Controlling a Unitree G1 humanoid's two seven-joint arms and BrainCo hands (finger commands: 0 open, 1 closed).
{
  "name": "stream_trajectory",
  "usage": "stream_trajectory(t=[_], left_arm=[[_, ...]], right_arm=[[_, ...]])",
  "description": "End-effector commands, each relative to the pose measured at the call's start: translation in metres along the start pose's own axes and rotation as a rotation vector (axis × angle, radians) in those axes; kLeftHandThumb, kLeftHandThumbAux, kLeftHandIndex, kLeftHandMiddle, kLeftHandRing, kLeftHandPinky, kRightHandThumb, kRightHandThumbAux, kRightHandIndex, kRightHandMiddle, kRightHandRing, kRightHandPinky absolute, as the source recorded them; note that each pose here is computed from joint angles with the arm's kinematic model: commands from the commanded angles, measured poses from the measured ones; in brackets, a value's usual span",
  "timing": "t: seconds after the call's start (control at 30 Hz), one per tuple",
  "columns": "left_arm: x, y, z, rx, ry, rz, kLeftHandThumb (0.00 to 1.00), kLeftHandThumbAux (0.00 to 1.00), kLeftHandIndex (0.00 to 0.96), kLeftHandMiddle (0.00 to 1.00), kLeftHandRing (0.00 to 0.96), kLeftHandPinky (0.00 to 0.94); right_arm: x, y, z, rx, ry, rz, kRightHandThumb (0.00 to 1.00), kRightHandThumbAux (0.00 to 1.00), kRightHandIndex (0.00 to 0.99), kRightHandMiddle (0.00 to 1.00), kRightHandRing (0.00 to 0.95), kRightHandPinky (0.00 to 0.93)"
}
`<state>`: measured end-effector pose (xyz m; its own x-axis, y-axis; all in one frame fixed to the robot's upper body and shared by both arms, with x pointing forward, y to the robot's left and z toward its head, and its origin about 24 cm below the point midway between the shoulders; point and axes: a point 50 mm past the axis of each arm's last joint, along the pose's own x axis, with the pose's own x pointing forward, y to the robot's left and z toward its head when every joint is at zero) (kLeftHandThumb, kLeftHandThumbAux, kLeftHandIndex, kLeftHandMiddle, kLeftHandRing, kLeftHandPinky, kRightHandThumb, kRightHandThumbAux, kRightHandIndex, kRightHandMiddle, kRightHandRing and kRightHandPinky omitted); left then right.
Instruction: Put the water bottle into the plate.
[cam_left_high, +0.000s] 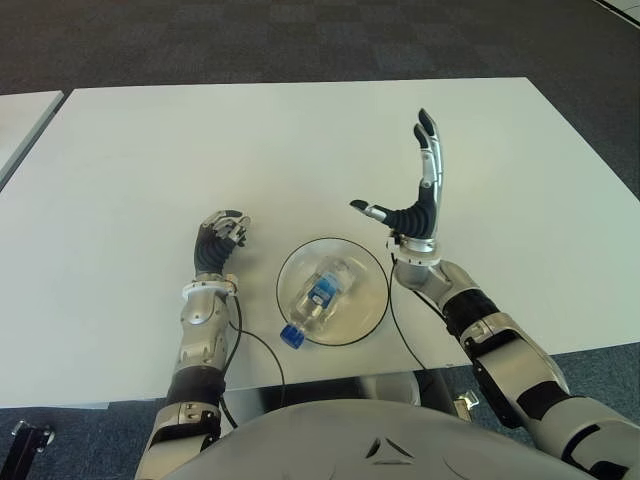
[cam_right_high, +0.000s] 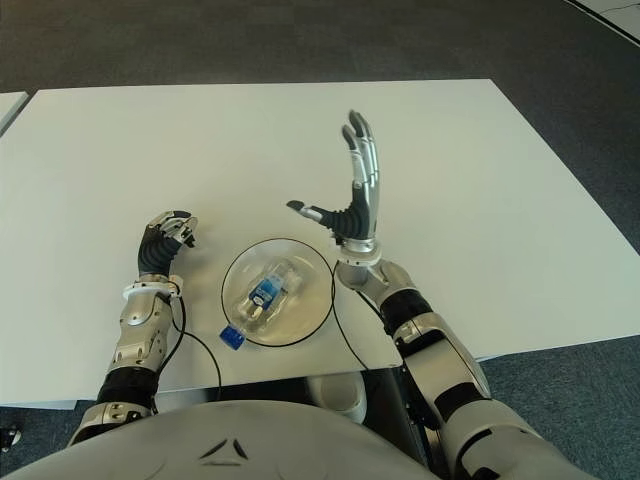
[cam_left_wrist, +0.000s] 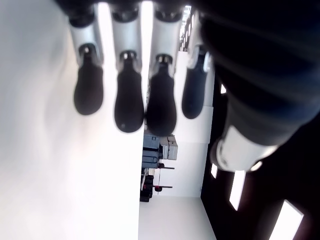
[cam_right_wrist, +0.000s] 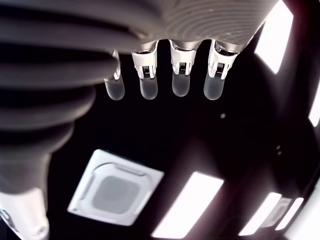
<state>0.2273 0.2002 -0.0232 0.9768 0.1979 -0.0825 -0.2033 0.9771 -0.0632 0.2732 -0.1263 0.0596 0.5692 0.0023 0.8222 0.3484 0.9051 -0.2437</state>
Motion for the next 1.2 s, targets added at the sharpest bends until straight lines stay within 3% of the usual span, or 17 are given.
stream_trajectory(t=[0.03,0.33,0.67,1.0,1.2], left_arm=[[-0.002,0.0,-0.006,0.024,0.03,0.002,0.709,0.712,0.437,0.696,0.683,0.668],[-0.002,0.0,-0.006,0.03,0.034,0.002,0.707,0.713,0.437,0.688,0.675,0.652],[-0.002,0.0,-0.006,0.001,0.035,0.002,0.708,0.713,0.436,0.676,0.66,0.646],[-0.003,0.0,-0.004,-0.02,0.033,0.002,0.709,0.712,0.436,0.659,0.64,0.62],[-0.003,0.0,-0.004,0.005,0.034,0.008,0.708,0.713,0.436,0.653,0.635,0.623]], right_arm=[[-0.011,-0.012,-0.012,-0.017,0.146,-0.004,0.0,0.768,0.0,0.0,0.0,0.053],[-0.006,-0.014,-0.016,0.078,0.31,-0.038,0.0,0.802,0.006,0.002,0.01,0.095],[-0.008,-0.025,-0.026,0.104,0.436,-0.078,0.065,0.854,0.114,0.095,0.094,0.149],[-0.01,-0.03,-0.041,0.137,0.548,-0.109,0.117,0.901,0.282,0.26,0.278,0.369],[-0.014,-0.033,-0.048,0.122,0.622,-0.097,0.064,0.935,0.417,0.39,0.417,0.476]])
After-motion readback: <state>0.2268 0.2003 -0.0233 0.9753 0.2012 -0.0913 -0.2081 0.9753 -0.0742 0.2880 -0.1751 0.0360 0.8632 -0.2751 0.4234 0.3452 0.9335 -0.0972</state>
